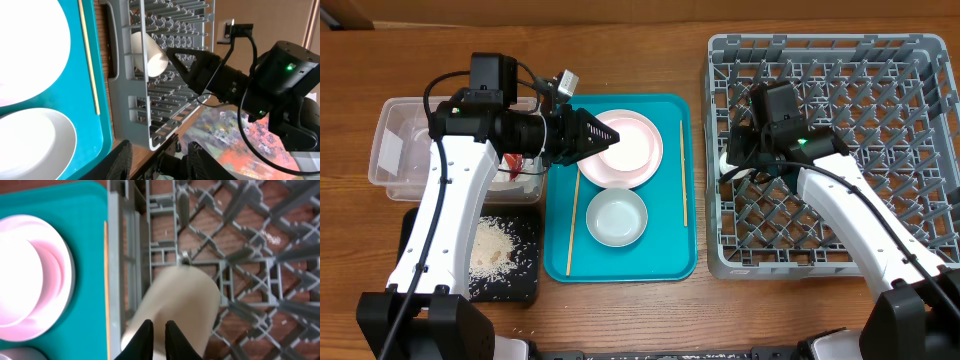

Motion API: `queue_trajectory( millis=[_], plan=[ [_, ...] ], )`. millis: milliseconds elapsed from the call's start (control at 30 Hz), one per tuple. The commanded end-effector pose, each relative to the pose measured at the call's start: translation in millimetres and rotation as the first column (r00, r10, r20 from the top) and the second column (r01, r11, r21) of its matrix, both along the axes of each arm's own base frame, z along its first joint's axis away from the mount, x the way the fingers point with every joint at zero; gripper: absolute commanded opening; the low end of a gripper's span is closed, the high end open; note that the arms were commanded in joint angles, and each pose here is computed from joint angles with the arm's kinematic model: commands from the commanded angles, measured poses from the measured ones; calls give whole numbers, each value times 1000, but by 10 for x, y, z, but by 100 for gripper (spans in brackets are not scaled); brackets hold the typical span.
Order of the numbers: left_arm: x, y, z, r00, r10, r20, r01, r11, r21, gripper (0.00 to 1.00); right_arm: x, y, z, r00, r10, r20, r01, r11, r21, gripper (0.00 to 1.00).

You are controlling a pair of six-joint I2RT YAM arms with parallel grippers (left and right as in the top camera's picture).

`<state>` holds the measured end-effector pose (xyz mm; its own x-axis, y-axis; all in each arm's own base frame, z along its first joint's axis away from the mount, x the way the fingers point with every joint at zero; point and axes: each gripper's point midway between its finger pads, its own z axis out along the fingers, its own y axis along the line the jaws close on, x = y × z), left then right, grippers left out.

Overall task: Sort waste into correct bins and load items into the dishwasher
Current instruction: 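Open right gripper to release white cup and raise it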

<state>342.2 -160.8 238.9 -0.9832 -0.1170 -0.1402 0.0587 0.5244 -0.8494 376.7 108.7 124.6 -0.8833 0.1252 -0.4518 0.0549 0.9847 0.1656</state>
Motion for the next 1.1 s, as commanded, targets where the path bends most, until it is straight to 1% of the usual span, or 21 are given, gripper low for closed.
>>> queue_trajectory(
  millis=[0, 100, 233, 333, 400, 767, 967, 1067],
  plan=[
    [17, 36, -31, 999, 4, 32, -5, 999, 50, 39, -21, 50, -43, 1000, 22, -17, -22, 999, 24, 15],
    [13, 66, -77, 1000, 14, 21, -16, 997, 78, 40, -29, 188, -17, 995, 100, -9, -99, 992, 74, 22],
    [-9, 97, -126, 1000, 24, 1, -24, 994, 105, 40, -75, 287, -10, 991, 131, -23, -127, 984, 128, 25],
    [-17, 132, -174, 999, 36, -11, -34, 990, 135, 40, -123, 345, -12, 988, 151, -39, -143, 976, 161, 29],
    [-30, 156, -206, 999, 43, -22, -39, 987, 155, 39, -180, 332, -42, 986, 152, -66, -140, 977, 160, 29],
    [-57, 158, -216, 998, 43, -37, -37, 987, 156, 39, -673, 277, -228, 948, 165, -272, -135, 983, 127, 29],
    [-60, 157, -216, 998, 43, -39, -36, 987, 156, 39, -823, 401, -249, 929, 208, -306, -179, 976, 121, 30],
    [-76, 158, -222, 998, 43, -48, -35, 987, 157, 39, -898, 492, -256, 918, 239, -315, -212, 970, 118, 34]
  ],
)
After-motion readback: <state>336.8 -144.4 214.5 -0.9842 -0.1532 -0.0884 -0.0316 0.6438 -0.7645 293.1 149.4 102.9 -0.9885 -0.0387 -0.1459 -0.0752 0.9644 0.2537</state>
